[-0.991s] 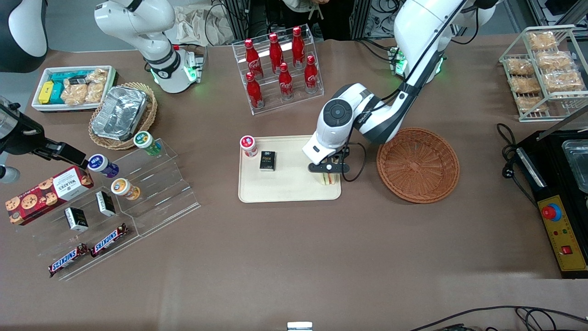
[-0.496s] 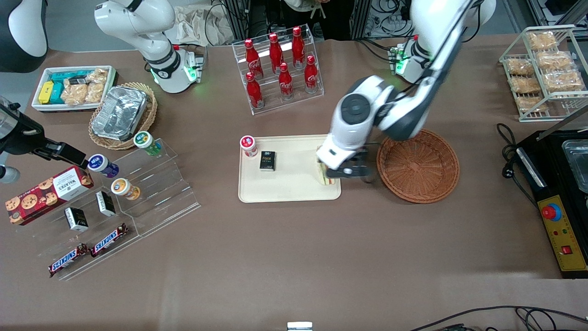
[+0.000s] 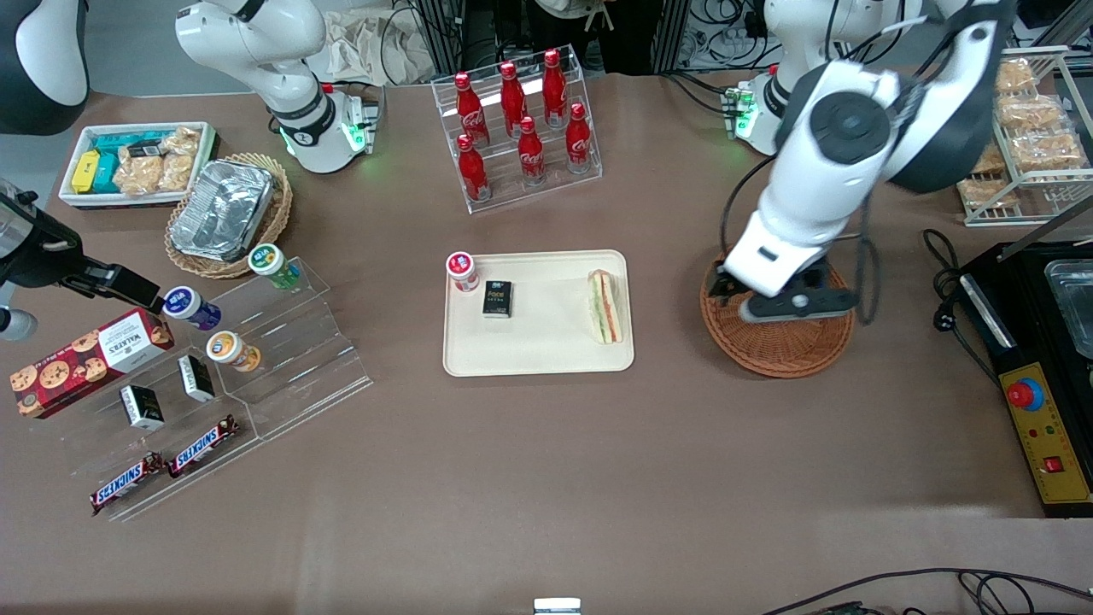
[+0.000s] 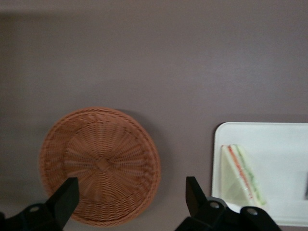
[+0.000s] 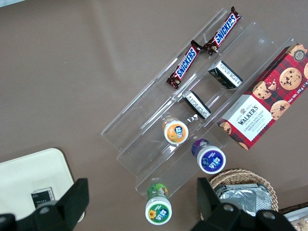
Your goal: Place sandwich from basket to tray
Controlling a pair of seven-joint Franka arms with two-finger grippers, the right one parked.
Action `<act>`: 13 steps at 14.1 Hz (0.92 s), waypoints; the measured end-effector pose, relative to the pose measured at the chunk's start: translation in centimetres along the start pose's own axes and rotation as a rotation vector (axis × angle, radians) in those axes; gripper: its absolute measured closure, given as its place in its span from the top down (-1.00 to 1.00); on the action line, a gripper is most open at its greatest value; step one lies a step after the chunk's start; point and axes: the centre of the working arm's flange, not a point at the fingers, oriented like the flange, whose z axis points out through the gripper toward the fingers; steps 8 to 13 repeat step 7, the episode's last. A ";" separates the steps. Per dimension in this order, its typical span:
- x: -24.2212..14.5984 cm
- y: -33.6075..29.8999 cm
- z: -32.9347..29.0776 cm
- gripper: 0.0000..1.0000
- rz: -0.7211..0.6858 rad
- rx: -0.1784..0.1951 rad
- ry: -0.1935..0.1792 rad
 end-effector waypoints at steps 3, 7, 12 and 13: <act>0.1 -5.4 -2.6 0.98 0.061 0.027 -0.006; -0.7 -9.7 -5.1 0.99 0.020 0.049 -0.013; -0.7 -9.7 -5.1 0.99 0.020 0.049 -0.013; -0.7 -9.7 -5.1 0.99 0.020 0.049 -0.013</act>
